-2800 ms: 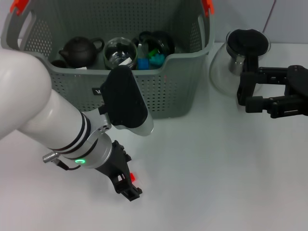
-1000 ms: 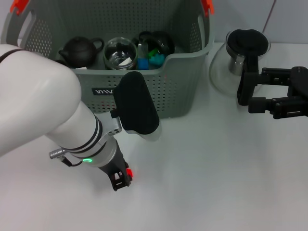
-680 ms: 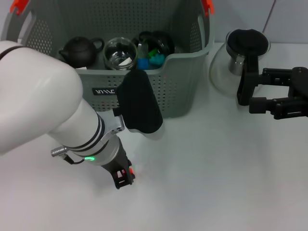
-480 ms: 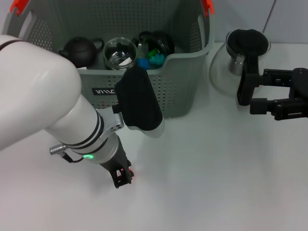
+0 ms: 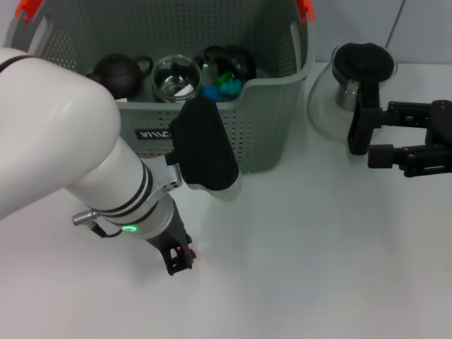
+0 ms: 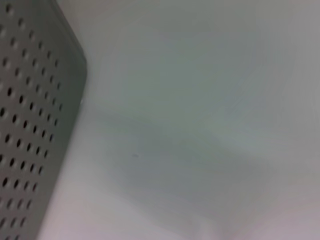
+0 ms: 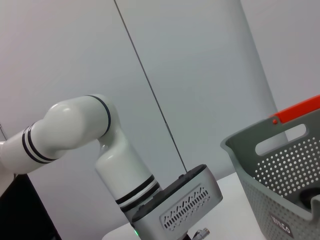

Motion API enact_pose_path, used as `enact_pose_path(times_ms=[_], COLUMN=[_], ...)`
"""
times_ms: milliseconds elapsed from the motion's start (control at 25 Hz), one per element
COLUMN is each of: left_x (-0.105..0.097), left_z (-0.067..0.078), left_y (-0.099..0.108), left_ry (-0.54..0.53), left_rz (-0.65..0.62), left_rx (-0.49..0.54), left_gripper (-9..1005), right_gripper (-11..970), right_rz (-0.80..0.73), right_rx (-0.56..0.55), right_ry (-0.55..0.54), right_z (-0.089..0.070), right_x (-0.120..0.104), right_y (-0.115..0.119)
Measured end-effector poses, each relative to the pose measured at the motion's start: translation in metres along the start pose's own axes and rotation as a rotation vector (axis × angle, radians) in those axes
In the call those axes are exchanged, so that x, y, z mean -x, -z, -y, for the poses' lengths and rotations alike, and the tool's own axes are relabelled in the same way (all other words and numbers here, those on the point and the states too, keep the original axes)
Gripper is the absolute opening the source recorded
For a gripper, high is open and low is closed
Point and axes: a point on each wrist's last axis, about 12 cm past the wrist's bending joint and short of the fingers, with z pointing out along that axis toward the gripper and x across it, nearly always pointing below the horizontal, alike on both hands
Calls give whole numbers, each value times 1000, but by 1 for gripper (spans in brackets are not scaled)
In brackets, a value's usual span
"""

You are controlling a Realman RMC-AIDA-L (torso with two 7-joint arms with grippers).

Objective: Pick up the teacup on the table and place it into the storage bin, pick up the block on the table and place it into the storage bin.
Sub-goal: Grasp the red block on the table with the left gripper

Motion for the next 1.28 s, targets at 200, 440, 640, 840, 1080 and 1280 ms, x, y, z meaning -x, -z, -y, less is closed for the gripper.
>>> enact_pose_path(times_ms=[200, 440, 640, 840, 1080, 1280], left_x=[-1, -4, -4, -3, -1, -2], left_z=[-1, -2, -1, -2, -3, -4], left_y=[0, 1, 1, 0, -2, -6], left_ry=[3, 12, 6, 5, 14, 29], left_rz=[-1, -8, -11, -8, -3, -16], left_rx=[0, -3, -6, -5, 0, -7], left_gripper=[239, 301, 440, 564, 583, 588], right_gripper=[924, 924, 924, 924, 924, 924], right_rz=[0, 1, 2, 11, 12, 14], right_rx=[-1, 0, 1, -4, -8, -10], right_ry=[0, -1, -2, -3, -3, 2], right_z=[0, 0, -1, -1, -1, 0], right_x=[0, -1, -1, -1, -2, -1], right_y=[0, 1, 1, 2, 2, 2])
